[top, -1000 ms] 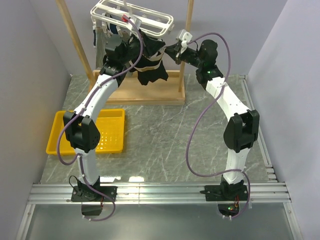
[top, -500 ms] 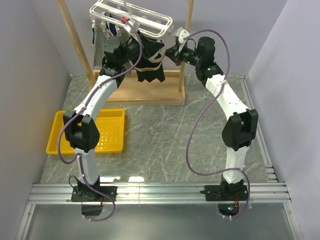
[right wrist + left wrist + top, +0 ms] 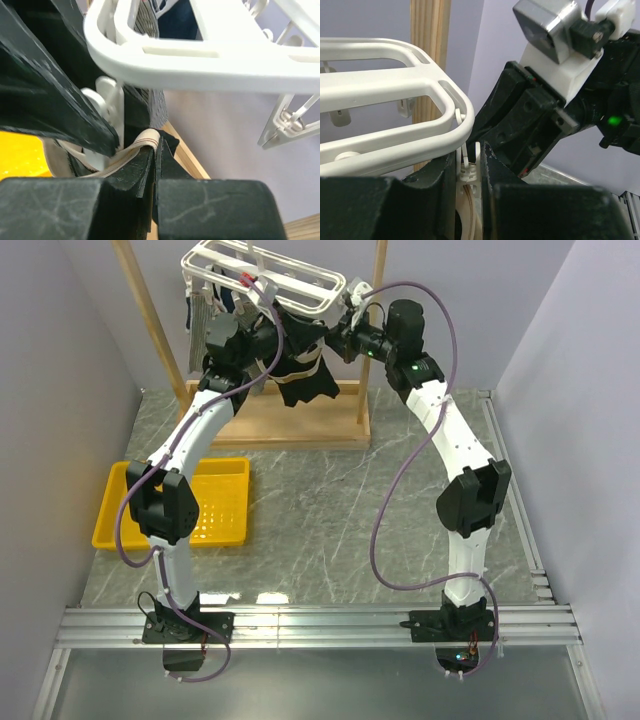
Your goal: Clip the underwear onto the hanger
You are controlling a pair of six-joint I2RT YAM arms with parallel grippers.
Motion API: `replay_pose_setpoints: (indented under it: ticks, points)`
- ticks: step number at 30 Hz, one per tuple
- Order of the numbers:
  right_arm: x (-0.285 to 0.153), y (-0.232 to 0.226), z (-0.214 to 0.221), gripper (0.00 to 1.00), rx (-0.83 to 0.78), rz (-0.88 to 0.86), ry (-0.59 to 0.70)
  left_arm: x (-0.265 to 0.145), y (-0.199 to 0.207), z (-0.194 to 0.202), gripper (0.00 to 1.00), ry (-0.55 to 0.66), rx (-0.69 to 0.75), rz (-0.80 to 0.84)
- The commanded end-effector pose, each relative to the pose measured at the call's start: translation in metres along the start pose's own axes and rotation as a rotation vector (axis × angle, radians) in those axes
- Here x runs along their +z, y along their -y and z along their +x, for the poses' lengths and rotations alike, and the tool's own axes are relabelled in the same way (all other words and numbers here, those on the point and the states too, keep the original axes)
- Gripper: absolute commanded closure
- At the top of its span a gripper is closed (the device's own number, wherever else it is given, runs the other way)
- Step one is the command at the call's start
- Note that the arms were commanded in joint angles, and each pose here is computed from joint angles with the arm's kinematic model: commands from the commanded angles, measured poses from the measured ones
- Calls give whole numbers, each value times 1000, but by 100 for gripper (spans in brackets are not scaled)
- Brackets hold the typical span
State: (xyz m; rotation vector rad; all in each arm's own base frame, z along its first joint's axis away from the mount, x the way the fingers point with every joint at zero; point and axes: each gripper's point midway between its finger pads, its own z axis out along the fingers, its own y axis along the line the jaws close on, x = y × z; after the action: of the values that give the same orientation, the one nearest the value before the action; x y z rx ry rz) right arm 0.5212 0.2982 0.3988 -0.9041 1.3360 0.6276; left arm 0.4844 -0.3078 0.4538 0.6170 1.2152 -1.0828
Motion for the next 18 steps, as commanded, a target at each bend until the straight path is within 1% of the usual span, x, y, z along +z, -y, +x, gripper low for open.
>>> replay_pose_setpoints:
  ticks: [1, 9, 18]
  points:
    - [0, 1, -14, 100, 52, 26, 5, 1, 11, 11, 100, -27, 15, 67]
    - [0, -3, -11, 100, 84, 29, -8, -1, 7, 11, 100, -2, 65, 43]
    - [1, -3, -9, 100, 121, 51, -25, -1, 10, 16, 100, -5, 54, 65]
